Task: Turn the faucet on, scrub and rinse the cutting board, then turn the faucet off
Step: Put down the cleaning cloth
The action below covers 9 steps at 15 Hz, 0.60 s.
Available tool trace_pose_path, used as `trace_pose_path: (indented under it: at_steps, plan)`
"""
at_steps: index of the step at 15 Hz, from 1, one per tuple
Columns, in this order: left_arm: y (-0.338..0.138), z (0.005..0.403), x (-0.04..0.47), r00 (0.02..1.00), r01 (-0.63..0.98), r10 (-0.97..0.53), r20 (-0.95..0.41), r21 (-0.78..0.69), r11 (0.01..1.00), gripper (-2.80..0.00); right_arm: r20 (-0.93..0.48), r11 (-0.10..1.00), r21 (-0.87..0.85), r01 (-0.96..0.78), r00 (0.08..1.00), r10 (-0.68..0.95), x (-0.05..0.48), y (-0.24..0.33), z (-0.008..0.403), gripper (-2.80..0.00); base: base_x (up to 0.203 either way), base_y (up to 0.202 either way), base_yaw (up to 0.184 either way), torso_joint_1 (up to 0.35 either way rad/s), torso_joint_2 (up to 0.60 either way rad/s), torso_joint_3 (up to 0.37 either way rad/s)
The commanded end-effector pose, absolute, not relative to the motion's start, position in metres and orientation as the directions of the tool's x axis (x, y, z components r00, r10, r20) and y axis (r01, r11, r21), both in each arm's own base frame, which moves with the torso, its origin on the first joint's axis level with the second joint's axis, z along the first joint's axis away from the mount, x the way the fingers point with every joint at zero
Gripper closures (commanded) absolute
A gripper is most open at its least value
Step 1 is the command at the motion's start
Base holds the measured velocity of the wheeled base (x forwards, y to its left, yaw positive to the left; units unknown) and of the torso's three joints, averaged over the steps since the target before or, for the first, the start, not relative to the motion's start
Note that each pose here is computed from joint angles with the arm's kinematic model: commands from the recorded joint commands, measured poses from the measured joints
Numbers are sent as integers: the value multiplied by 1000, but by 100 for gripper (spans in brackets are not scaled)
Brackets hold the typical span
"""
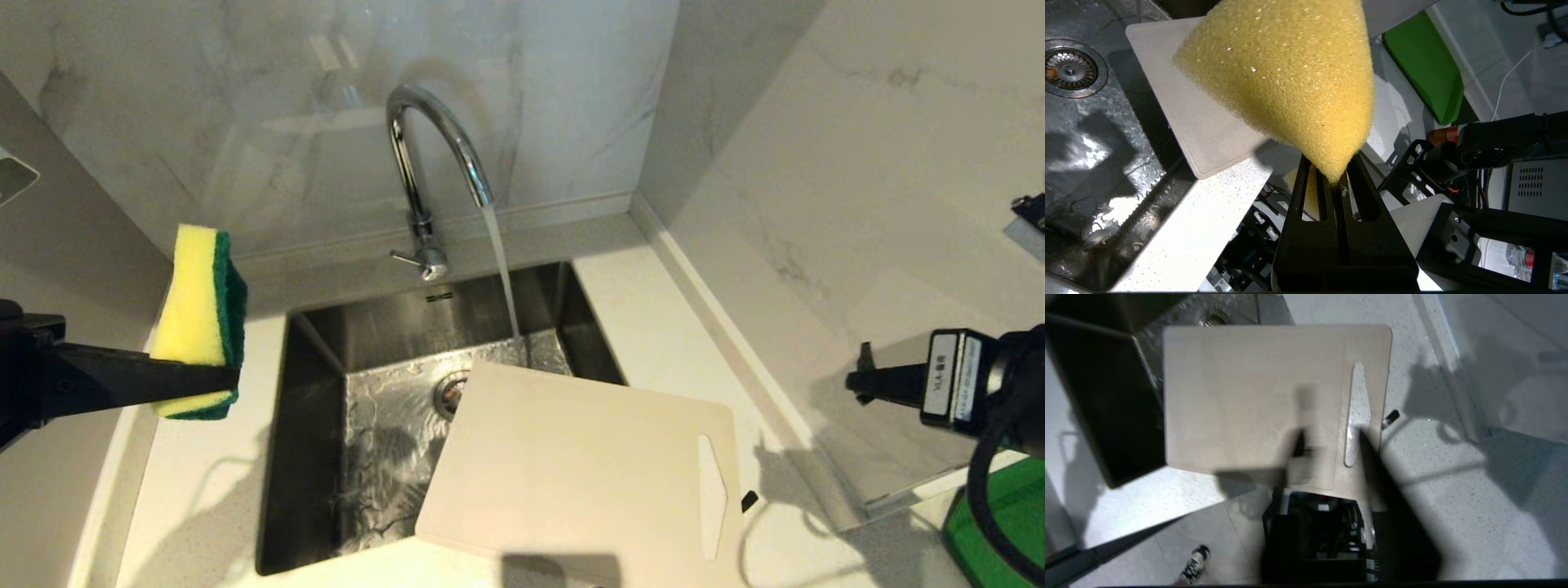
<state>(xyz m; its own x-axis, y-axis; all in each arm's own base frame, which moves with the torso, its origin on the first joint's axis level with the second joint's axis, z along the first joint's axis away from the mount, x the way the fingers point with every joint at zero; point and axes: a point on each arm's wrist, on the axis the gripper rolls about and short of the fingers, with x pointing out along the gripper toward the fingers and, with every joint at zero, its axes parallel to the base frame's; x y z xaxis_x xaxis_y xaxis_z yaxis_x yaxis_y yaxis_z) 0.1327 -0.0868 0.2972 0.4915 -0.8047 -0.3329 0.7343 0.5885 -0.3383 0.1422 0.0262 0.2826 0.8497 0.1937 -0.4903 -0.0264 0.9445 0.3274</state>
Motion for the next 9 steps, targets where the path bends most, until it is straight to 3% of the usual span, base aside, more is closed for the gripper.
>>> trace_pose_path:
  at_steps: [1,9]
  plan:
    - [-86,297,132,490,734,-805,-335,-340,588,0,-433,937,345,-46,879,203,127,24,292,0,0,0,0,0,0,0]
    - [-84,302,128,501,740,-806,-315,-328,588,0,-274,967,253,11,960,61,117,4,309,0,0,0,0,0,0,0]
